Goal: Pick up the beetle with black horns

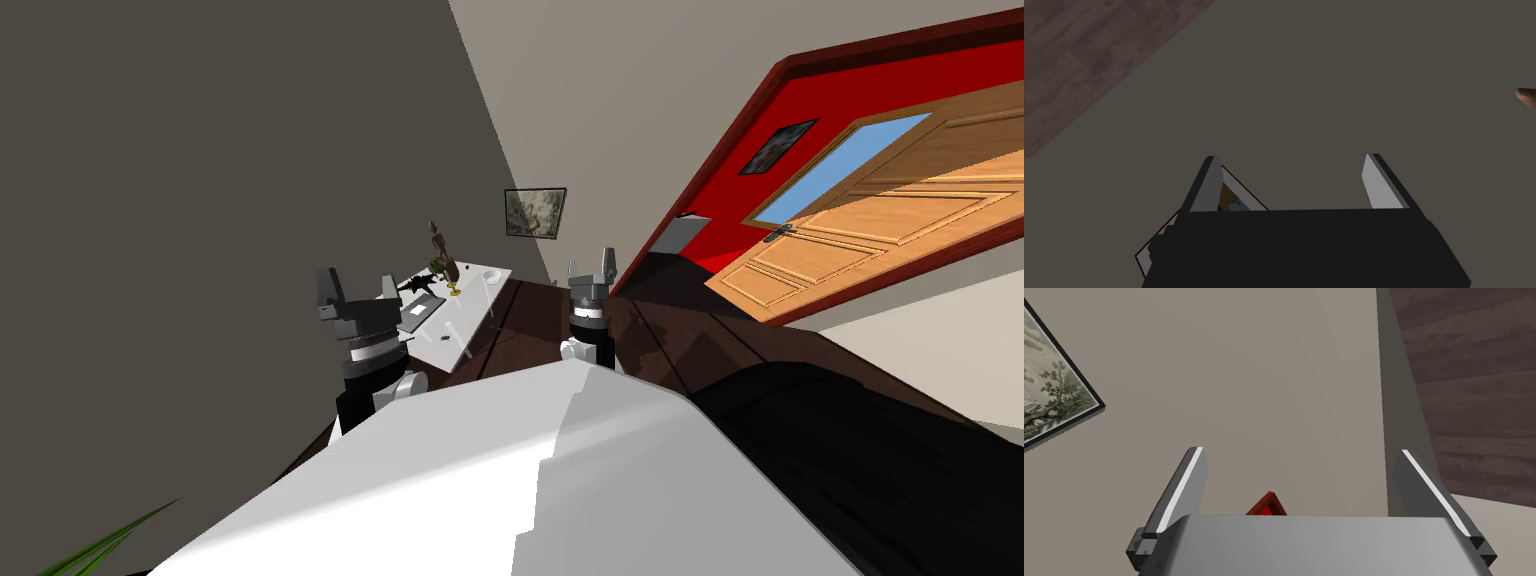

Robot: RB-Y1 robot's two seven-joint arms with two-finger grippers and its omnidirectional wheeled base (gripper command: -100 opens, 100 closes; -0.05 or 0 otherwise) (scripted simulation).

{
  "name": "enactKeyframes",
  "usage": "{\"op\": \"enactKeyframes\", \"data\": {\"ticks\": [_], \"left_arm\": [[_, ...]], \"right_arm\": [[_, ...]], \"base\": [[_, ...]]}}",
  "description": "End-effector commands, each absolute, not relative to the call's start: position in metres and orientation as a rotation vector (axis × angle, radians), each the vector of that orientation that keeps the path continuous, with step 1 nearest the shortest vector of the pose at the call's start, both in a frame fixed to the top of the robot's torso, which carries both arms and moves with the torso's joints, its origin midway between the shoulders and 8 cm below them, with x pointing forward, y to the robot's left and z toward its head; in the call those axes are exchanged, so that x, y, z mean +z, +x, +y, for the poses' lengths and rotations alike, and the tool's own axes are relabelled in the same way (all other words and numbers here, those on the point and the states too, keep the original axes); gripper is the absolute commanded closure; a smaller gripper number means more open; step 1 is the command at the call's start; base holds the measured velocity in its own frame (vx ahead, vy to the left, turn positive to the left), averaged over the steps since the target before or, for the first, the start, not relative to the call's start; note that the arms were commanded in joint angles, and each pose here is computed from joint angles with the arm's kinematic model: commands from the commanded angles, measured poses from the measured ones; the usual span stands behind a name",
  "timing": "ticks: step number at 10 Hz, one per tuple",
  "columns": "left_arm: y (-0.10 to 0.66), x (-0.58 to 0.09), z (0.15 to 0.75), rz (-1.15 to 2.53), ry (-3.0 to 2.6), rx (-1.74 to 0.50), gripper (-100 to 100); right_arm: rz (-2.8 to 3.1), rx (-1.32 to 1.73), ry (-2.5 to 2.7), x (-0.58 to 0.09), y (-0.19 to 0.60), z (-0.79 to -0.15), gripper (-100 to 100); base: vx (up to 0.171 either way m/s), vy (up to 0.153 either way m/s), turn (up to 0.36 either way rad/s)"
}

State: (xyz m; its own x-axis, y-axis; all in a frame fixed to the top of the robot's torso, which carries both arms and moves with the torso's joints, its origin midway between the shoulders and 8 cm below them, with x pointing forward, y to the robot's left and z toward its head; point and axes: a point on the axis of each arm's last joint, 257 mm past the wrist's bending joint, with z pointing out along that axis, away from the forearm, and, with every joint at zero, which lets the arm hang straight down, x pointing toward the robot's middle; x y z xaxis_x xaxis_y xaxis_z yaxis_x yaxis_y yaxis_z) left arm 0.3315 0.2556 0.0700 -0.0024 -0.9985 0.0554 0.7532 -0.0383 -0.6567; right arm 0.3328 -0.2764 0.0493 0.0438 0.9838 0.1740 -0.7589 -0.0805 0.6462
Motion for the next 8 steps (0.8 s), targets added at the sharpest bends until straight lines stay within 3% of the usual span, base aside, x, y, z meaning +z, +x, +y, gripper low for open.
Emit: {"op": "enactKeyframes", "data": {"ticks": [1,5,8], "left_arm": [[0.341,0.059,0.257,0.572,-0.62,-1.517,-100],[0.371,0.025,0.274,0.668,-0.72,-1.5,-100],[0.397,-0.01,0.301,0.724,-0.848,-1.477,-100]], "right_arm": [[0.413,1.514,0.701,0.049,0.333,-0.276,0],[0.413,1.513,0.701,0.049,0.333,-0.276,0],[0.413,1.513,0.701,0.049,0.333,-0.276,0]], "base": [[0.045,-0.032,0.079],[0.106,-0.082,0.089],[0.155,-0.107,0.124]]}}
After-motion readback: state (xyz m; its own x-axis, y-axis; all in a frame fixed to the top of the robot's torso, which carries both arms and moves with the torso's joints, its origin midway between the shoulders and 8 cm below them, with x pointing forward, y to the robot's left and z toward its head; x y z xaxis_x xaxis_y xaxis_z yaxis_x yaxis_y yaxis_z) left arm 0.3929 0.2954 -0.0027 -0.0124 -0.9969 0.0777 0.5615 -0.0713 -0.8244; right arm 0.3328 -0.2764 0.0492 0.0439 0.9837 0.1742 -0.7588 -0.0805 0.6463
